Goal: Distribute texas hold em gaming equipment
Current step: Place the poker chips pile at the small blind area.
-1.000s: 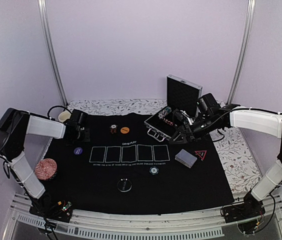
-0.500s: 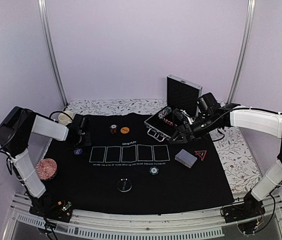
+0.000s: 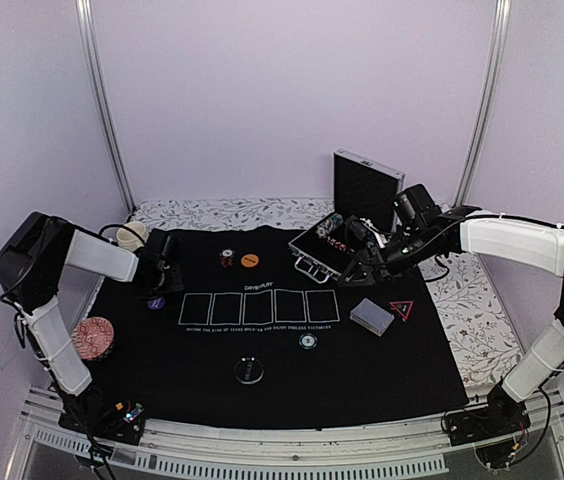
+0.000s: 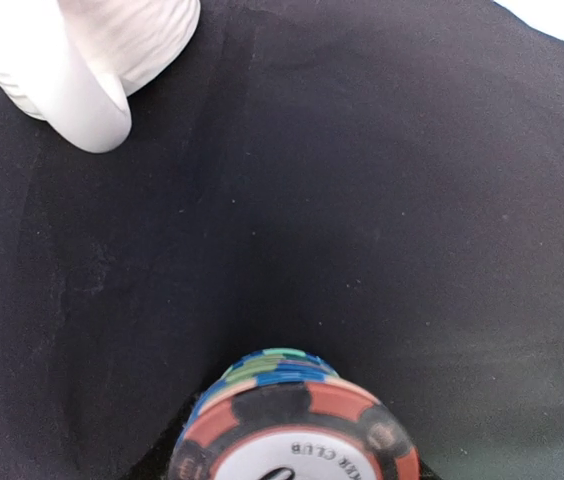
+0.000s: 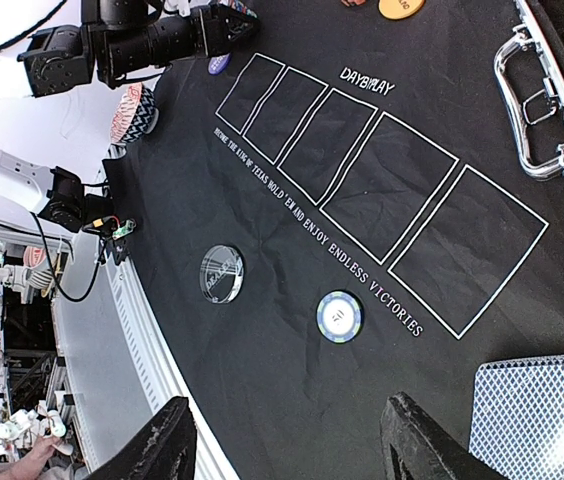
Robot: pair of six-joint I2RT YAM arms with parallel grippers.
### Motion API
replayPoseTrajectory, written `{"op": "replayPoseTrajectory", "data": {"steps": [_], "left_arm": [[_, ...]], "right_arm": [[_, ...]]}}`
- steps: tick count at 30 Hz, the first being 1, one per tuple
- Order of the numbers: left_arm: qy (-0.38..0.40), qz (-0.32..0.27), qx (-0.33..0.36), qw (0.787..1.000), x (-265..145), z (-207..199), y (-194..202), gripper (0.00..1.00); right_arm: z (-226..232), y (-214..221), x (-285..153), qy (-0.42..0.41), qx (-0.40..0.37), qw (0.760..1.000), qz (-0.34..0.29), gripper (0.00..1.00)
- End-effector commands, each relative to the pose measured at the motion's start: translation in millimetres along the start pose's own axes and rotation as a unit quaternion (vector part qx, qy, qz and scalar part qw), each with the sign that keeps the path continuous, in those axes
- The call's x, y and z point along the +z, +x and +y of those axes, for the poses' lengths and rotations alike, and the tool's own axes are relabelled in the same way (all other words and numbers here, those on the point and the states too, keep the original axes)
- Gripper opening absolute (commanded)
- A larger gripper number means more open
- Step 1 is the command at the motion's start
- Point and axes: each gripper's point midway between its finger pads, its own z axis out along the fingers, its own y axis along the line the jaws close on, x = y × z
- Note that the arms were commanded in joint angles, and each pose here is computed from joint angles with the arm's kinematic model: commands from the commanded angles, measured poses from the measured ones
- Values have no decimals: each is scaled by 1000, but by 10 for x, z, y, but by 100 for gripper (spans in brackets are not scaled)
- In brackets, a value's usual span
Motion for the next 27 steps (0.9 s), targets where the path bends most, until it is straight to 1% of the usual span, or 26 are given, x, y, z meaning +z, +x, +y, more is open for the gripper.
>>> {"op": "replayPoseTrajectory", "data": {"steps": [1,6,11,20,27], "left_arm": [[-11,1,-14,1000,44,21,-12,1],[-11,4,-17,1000,36,26,4,11],[-14,8,-18,1000,41,26,4,18],[-17,13,-22,1000,44,31,17,26],[-19,15,-25,999,44,37,27,30]], "right_arm": [[69,-105,-71,-4,-10,1000,-12,65],[80,-113,-85,-4,-11,1000,-14,65],[87,-117,-96,-4,-11,1000,-15,65],[129,-134,-151,-1,-15,1000,-22,65],[150,-152,-181,1,-19,999,-26,65]]}}
